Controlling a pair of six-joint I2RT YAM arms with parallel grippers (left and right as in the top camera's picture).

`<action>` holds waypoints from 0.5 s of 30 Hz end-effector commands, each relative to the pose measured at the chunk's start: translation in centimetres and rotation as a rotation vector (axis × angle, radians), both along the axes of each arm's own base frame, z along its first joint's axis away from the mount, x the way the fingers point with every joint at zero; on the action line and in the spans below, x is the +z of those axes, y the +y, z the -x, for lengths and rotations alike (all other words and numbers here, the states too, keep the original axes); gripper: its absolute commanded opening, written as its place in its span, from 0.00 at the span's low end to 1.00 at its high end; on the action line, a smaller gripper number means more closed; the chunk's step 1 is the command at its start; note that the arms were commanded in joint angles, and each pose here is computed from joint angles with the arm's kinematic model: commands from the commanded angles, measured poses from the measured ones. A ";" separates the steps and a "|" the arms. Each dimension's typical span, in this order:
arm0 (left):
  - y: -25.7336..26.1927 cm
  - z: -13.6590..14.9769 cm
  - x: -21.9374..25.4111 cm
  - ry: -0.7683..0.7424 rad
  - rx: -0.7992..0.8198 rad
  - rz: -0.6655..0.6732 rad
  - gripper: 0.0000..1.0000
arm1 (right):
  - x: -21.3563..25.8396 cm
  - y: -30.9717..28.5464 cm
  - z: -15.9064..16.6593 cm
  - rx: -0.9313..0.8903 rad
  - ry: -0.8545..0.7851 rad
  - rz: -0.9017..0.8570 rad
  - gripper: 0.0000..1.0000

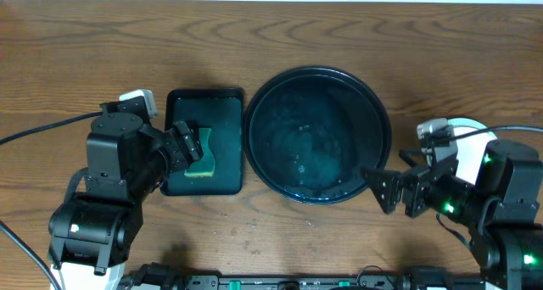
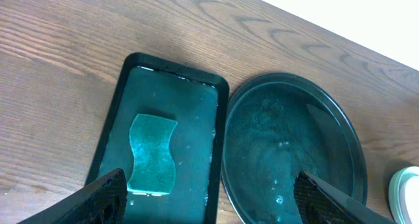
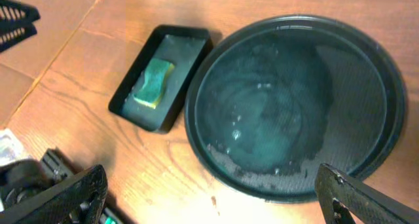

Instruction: Clean dirty plates on tray and stack at the side

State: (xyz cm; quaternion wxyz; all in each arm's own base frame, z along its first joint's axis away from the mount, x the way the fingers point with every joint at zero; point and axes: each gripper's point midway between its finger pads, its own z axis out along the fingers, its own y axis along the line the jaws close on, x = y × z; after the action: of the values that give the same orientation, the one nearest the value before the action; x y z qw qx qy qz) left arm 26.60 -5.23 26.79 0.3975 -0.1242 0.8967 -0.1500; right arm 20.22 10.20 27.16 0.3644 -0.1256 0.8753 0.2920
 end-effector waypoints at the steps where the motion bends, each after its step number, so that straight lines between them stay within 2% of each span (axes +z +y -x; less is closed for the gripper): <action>1: 0.1 -0.1 0.5 -0.011 0.004 -0.001 0.82 | -0.7 -0.3 0.6 0.008 0.012 0.048 0.99; 6: 0.1 -0.1 0.5 -0.011 0.004 -0.001 0.82 | -2.5 -3.3 0.2 -0.127 0.051 0.203 0.99; 12: 0.1 -0.1 0.5 -0.011 0.004 -0.001 0.82 | -1.3 -4.4 -2.7 -0.206 -0.182 0.297 0.99; 15: 0.1 -0.1 0.5 -0.011 0.004 -0.001 0.82 | -1.0 -3.9 -2.4 -0.199 -0.299 0.270 0.99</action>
State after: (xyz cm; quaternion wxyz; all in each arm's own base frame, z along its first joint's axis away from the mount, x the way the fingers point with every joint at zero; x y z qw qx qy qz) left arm 26.61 -5.23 26.79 0.3976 -0.1242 0.8966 -0.1501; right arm 23.23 6.89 26.93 0.4769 -0.1274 0.8585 0.1386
